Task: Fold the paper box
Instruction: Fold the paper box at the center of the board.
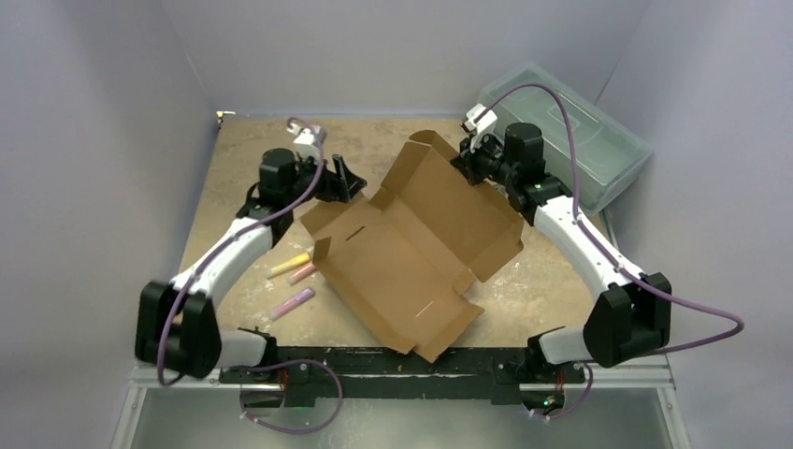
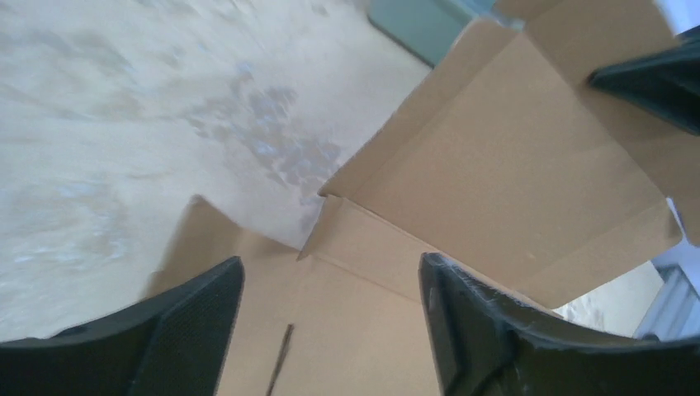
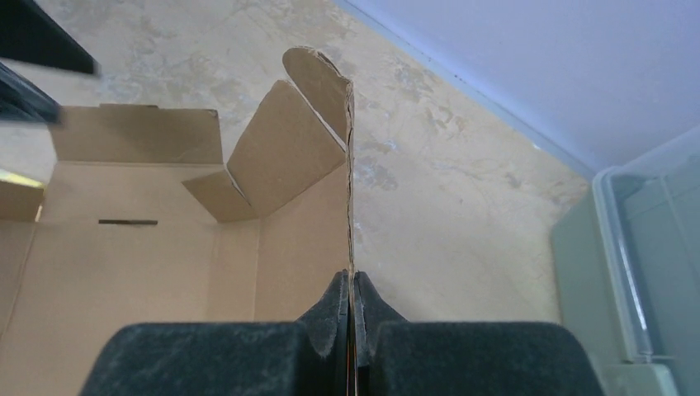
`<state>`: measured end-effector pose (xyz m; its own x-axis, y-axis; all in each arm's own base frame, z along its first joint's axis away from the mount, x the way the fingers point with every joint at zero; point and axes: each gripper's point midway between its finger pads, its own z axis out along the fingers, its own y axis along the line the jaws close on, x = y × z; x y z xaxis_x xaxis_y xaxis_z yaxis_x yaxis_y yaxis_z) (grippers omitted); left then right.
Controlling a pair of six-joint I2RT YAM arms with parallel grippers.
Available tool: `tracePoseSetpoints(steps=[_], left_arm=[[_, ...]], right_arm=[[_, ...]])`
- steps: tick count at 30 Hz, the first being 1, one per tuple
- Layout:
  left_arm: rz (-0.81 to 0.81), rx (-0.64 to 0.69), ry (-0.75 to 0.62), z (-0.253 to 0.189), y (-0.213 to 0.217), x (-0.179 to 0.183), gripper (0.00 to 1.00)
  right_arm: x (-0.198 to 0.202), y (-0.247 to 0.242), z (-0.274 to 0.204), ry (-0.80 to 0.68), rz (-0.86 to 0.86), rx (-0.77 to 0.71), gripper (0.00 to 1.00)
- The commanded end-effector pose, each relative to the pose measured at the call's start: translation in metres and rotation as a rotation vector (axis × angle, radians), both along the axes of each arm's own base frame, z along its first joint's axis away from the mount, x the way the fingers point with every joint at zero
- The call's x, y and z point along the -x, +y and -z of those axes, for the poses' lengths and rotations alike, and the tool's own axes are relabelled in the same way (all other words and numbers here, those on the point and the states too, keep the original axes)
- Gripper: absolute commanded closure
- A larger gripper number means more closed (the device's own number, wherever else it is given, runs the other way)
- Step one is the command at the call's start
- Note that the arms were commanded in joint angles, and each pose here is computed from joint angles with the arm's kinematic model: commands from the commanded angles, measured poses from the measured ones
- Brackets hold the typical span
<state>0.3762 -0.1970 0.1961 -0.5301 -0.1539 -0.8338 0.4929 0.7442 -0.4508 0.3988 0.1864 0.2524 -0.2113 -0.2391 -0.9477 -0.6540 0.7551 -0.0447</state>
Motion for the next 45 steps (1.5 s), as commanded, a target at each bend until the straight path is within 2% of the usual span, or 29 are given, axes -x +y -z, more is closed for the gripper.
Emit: tracePoseSetpoints(steps=[1,2,3,8,13,16,20,25,30,35,40,45], left_arm=[[-0.323,-0.010,-0.064,-0.030,0.058,0.014,0.09],[-0.397,-0.006,-0.037,-0.023,0.071,0.022,0.02],[-0.437,-0.015,-0.013,-0.015,0.079,0.032,0.01],[-0.414,0.064,0.109,0.024,0.076,0.081,0.02],[-0.449,0.122,0.243,0.050,0.078,0.112,0.05],[-0.453,0.135,0.235,0.049,0.080,0.119,0.06],[-0.412,0.043,0.126,0.037,0.082,0.099,0.04],[-0.283,-0.059,0.092,0.033,0.062,0.055,0.05],[-0.171,-0.126,0.161,0.064,0.046,0.039,0.05],[-0.136,-0.131,0.175,0.084,0.039,0.028,0.06],[-0.115,-0.110,0.239,0.106,0.030,0.020,0.12],[-0.089,-0.073,0.267,0.111,0.021,0.014,0.25]], right_arm=[[-0.005,-0.005,-0.011,-0.078,-0.042,0.111,1.00],[-0.005,-0.006,-0.010,-0.078,-0.045,0.121,1.00],[-0.005,-0.006,-0.010,-0.080,-0.049,0.131,1.00],[-0.002,-0.006,-0.007,-0.087,-0.091,0.178,1.00],[0.002,-0.005,-0.010,-0.098,-0.117,0.193,1.00],[0.005,-0.005,-0.018,-0.127,-0.134,0.196,1.00],[0.006,-0.003,-0.029,-0.161,-0.159,0.209,1.00],[0.003,-0.008,-0.038,-0.200,-0.150,0.253,1.00],[0.000,-0.014,-0.047,-0.249,-0.118,0.267,1.00],[0.006,-0.016,-0.047,-0.266,-0.117,0.265,1.00],[0.008,-0.016,-0.043,-0.264,-0.121,0.264,1.00],[0.009,-0.015,-0.040,-0.258,-0.129,0.264,1.00]])
